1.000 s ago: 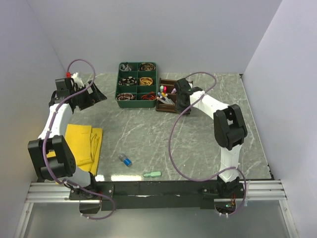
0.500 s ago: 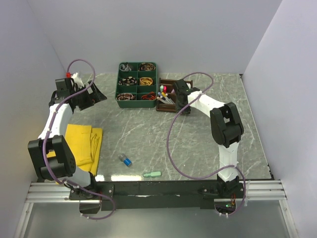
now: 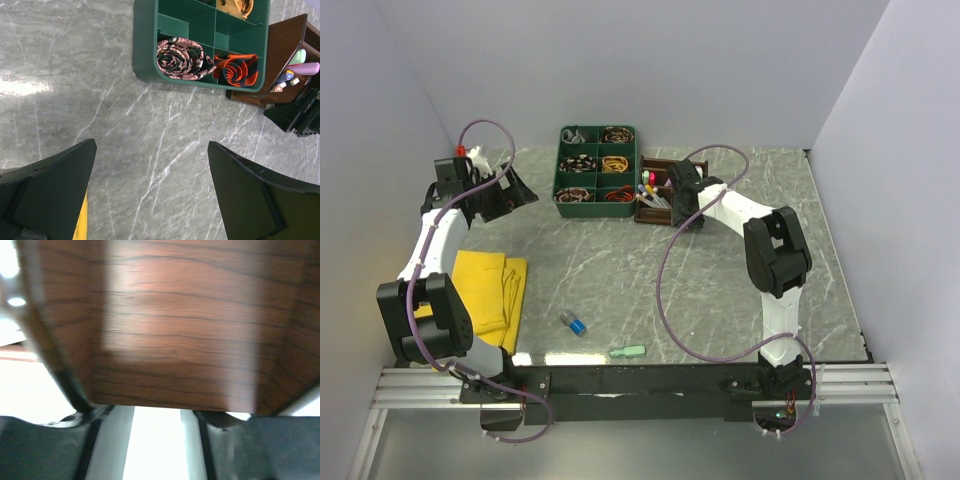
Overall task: Sort the stationery into containers
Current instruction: Place the stationery in the storage box.
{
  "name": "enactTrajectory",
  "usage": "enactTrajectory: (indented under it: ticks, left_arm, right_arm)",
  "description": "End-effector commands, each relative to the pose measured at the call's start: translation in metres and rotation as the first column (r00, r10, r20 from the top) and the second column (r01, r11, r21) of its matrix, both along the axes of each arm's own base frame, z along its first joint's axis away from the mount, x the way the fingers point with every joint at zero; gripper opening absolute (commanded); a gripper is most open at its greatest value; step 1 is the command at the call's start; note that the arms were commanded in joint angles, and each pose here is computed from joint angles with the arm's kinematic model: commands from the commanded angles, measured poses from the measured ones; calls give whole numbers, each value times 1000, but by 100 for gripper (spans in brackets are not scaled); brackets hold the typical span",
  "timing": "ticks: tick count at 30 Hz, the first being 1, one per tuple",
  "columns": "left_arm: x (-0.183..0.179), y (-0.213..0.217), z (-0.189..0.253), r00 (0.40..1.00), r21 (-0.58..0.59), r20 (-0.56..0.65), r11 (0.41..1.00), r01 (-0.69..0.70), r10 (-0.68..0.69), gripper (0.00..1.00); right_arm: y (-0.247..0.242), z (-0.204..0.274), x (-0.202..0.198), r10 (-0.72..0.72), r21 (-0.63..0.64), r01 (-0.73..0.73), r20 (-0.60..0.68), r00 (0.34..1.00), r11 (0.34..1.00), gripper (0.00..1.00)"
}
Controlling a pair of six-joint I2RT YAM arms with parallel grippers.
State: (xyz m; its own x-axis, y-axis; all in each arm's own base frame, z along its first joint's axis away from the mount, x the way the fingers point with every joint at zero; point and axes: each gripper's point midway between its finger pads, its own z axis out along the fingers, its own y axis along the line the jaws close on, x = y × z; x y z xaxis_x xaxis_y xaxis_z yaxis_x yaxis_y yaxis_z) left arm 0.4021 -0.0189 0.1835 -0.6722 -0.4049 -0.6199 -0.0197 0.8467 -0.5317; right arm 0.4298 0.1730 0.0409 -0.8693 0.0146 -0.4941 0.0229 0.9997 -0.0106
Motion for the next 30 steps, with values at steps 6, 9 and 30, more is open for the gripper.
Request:
enactTrajectory:
  ticks: [6,9,30]
  left_arm:
    - [-6,-12,17,998,-19,52,999,27,-26,99]
    - [-5,-13,17,998,-20,51,999,30,-29,99]
    - [-5,-13,16,999,-14,47,1000,26,-26,99]
  right_arm:
    - [20,30,3,60,65,-66,88,994,996,35]
    - [18,29,-4,45,66,-50,74,996,997,22]
    - [47,22,-8,137,167,-141,34,990,976,0]
